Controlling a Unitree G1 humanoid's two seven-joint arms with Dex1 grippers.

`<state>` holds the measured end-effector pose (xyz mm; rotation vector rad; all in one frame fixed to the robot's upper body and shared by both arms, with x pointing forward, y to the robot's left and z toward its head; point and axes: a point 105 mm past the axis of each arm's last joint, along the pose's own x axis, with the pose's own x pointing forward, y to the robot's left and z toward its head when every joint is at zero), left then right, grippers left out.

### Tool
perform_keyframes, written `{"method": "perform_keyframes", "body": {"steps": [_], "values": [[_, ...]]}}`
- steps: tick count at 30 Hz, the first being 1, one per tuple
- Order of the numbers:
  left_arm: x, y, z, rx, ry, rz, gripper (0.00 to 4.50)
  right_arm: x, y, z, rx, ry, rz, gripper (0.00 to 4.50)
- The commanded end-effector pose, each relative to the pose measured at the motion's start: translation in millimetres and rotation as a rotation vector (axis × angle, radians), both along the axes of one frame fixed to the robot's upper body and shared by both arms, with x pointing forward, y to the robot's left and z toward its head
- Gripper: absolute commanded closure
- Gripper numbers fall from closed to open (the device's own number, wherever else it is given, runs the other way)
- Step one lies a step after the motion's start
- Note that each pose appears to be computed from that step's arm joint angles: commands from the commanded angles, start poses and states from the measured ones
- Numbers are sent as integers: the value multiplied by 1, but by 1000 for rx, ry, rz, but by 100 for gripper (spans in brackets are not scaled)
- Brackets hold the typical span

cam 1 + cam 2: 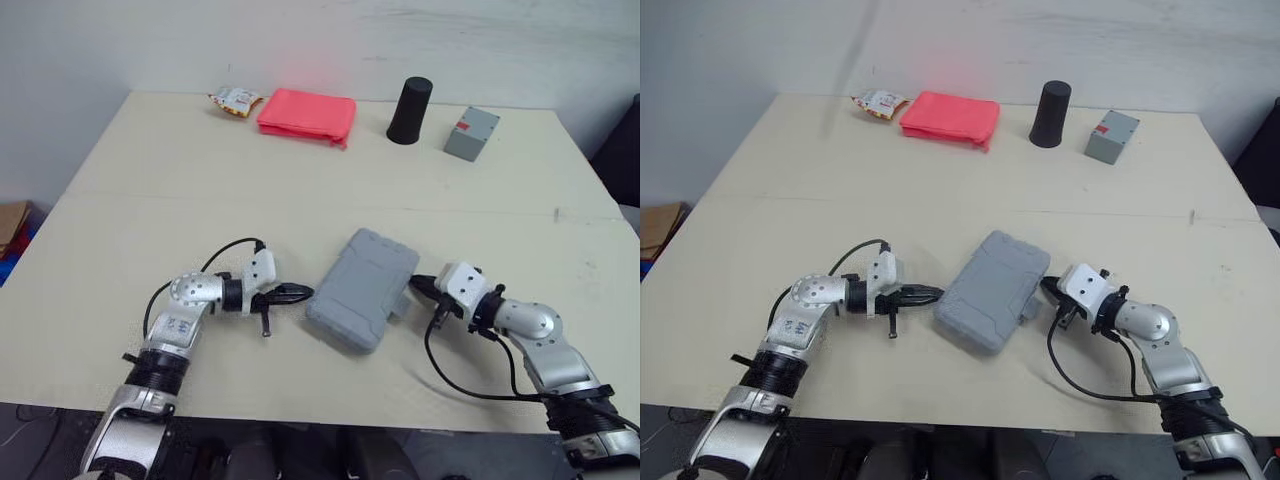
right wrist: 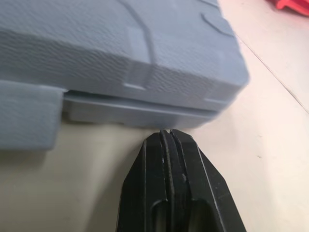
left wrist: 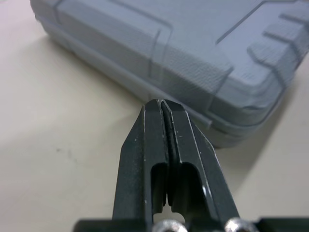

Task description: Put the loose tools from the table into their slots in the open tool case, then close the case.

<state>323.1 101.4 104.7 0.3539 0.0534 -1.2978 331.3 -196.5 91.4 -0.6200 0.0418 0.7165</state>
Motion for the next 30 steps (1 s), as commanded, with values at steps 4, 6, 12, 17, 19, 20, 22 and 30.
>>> {"method": "perform_keyframes", "body": {"steps": [4, 6, 12, 17, 19, 20, 22, 30], "values": [[1, 13, 73, -238, 57, -76, 448, -37, -31, 21, 53, 8, -56, 450], [-4, -13, 85, -210, 33, -183, 448, -55, -27, 24, 116, 52, -58, 450], [-7, -80, 85, -92, -58, -343, 448, -76, -5, 24, 188, 113, -63, 450], [7, -118, 30, 135, -72, -326, 448, -71, 17, 16, 204, 138, -55, 450], [12, -120, 12, 206, -79, -304, 448, -69, 25, 14, 207, 141, -42, 450], [14, -119, 6, 233, -86, -287, 448, -67, 27, 15, 212, 138, -42, 450], [15, -119, -7, 288, -106, -281, 448, -64, 30, 15, 217, 133, -47, 450], [10, -120, -39, 348, -43, -235, 448, -61, 45, -5, 208, 191, -34, 450]]}}
